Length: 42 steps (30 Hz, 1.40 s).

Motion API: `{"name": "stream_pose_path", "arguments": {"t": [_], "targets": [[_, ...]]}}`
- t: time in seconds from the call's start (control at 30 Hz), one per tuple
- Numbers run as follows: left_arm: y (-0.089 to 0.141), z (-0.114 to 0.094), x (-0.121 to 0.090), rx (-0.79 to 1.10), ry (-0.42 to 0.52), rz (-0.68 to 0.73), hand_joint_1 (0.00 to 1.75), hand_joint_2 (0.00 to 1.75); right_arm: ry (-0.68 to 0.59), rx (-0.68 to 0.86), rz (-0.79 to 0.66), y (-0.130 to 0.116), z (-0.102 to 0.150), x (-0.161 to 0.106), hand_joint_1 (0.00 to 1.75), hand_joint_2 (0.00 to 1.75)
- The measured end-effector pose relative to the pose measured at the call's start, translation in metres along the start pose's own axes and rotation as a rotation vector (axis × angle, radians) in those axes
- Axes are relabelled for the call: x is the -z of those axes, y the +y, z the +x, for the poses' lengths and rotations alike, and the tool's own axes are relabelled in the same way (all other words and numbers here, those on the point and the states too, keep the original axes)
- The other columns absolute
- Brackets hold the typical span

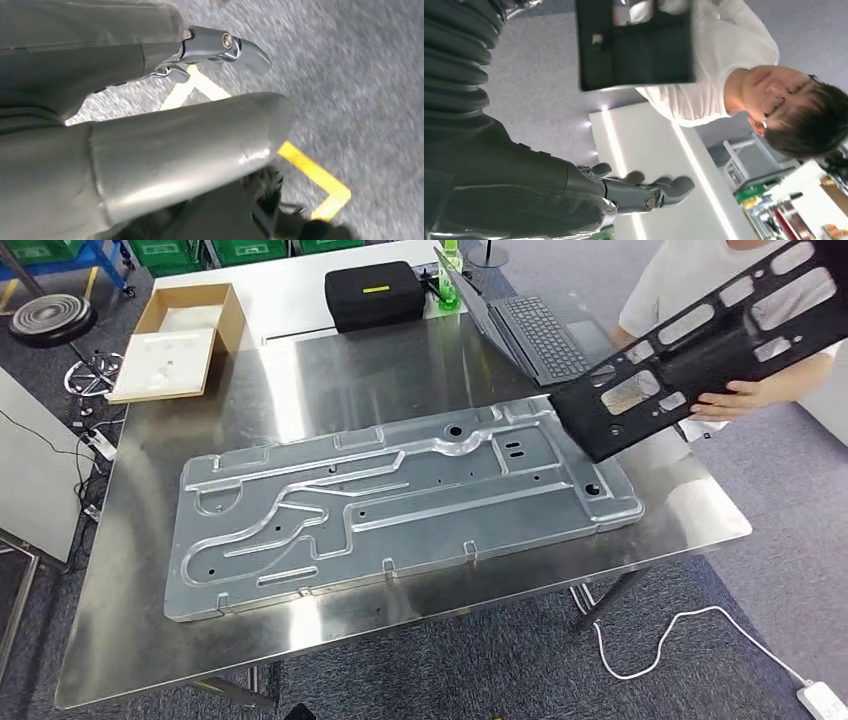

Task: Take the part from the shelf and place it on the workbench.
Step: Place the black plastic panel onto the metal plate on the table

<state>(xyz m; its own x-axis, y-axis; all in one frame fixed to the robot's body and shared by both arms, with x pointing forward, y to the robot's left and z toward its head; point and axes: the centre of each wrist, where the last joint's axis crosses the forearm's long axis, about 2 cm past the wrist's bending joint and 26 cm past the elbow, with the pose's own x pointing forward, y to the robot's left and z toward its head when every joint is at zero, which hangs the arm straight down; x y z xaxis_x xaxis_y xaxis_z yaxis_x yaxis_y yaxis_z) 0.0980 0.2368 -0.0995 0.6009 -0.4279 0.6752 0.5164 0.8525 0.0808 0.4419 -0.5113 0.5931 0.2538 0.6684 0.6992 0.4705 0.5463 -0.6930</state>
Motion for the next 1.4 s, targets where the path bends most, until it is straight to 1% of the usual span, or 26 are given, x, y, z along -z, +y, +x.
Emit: {"name": "stream_pose_path", "arguments": {"t": [0.03, 0.2, 0.33, 0.4, 0.47, 0.57, 0.6, 0.63, 0.77, 0.87, 0.93, 1.0, 1.1, 1.17, 1.2, 1.23, 1.3, 1.37, 1.4], "targets": [[-0.001, -0.001, 0.000, 0.000, 0.002, -0.002, 0.00, 0.00, 0.010, -0.005, 0.000, 0.003, -0.005, 0.001, 0.00, 1.75], [-0.002, -0.004, -0.002, 0.002, 0.014, 0.001, 0.00, 0.00, 0.044, -0.038, -0.011, 0.010, -0.030, 0.005, 0.00, 1.75], [-0.002, -0.005, -0.003, 0.004, 0.015, 0.001, 0.00, 0.00, 0.087, -0.068, 0.019, 0.028, -0.054, 0.008, 0.00, 1.75], [-0.003, -0.006, -0.004, 0.005, 0.017, -0.001, 0.00, 0.00, 0.079, -0.062, 0.051, 0.033, -0.061, 0.008, 0.00, 1.75], [-0.003, -0.006, -0.004, 0.006, 0.016, -0.003, 0.00, 0.00, 0.026, -0.023, 0.146, 0.038, -0.072, 0.009, 0.00, 1.75], [-0.004, -0.008, -0.005, 0.008, 0.020, -0.012, 0.00, 0.00, -0.127, 0.149, 0.388, 0.051, -0.110, 0.007, 0.00, 1.75], [-0.005, -0.008, -0.005, 0.009, 0.022, -0.013, 0.00, 0.00, -0.162, 0.211, 0.416, 0.057, -0.122, 0.005, 0.00, 1.75], [-0.005, -0.009, -0.005, 0.012, 0.023, -0.012, 0.00, 0.00, -0.177, 0.252, 0.393, 0.062, -0.131, 0.004, 0.00, 1.75], [-0.001, -0.010, -0.006, 0.022, 0.030, 0.011, 0.00, 0.00, -0.177, 0.290, 0.127, 0.078, -0.150, 0.001, 0.00, 1.75], [-0.002, -0.011, -0.007, 0.015, 0.036, 0.035, 0.00, 0.00, -0.289, 0.312, -0.004, 0.097, -0.160, -0.006, 0.00, 1.75], [-0.001, -0.010, -0.006, 0.006, 0.035, 0.053, 0.00, 0.00, -0.361, 0.348, -0.036, 0.111, -0.167, -0.015, 0.00, 0.87], [-0.001, -0.009, -0.005, -0.004, 0.032, 0.064, 0.00, 0.00, -0.391, 0.372, -0.023, 0.126, -0.174, -0.025, 0.00, 0.00], [-0.004, -0.010, -0.006, -0.019, 0.035, 0.072, 0.00, 0.00, -0.445, 0.384, -0.001, 0.147, -0.187, -0.042, 0.00, 0.00], [-0.005, -0.010, -0.006, -0.028, 0.035, 0.081, 0.00, 0.00, -0.520, 0.405, -0.013, 0.163, -0.193, -0.059, 0.00, 0.00], [-0.006, -0.009, -0.006, -0.032, 0.034, 0.087, 0.00, 0.00, -0.565, 0.407, -0.026, 0.175, -0.195, -0.071, 0.00, 0.00], [-0.006, -0.008, -0.005, -0.036, 0.033, 0.094, 0.00, 0.00, -0.615, 0.400, -0.043, 0.192, -0.198, -0.087, 0.00, 0.00], [-0.008, -0.008, -0.005, -0.039, 0.035, 0.101, 0.00, 0.00, -0.707, 0.347, -0.091, 0.230, -0.201, -0.129, 0.00, 0.00], [-0.008, -0.007, -0.005, -0.039, 0.038, 0.105, 0.00, 0.00, -0.775, 0.265, -0.141, 0.264, -0.197, -0.172, 0.00, 0.00], [-0.008, -0.006, -0.004, -0.038, 0.040, 0.107, 0.00, 0.00, -0.800, 0.227, -0.161, 0.276, -0.192, -0.190, 0.00, 0.00]]}}
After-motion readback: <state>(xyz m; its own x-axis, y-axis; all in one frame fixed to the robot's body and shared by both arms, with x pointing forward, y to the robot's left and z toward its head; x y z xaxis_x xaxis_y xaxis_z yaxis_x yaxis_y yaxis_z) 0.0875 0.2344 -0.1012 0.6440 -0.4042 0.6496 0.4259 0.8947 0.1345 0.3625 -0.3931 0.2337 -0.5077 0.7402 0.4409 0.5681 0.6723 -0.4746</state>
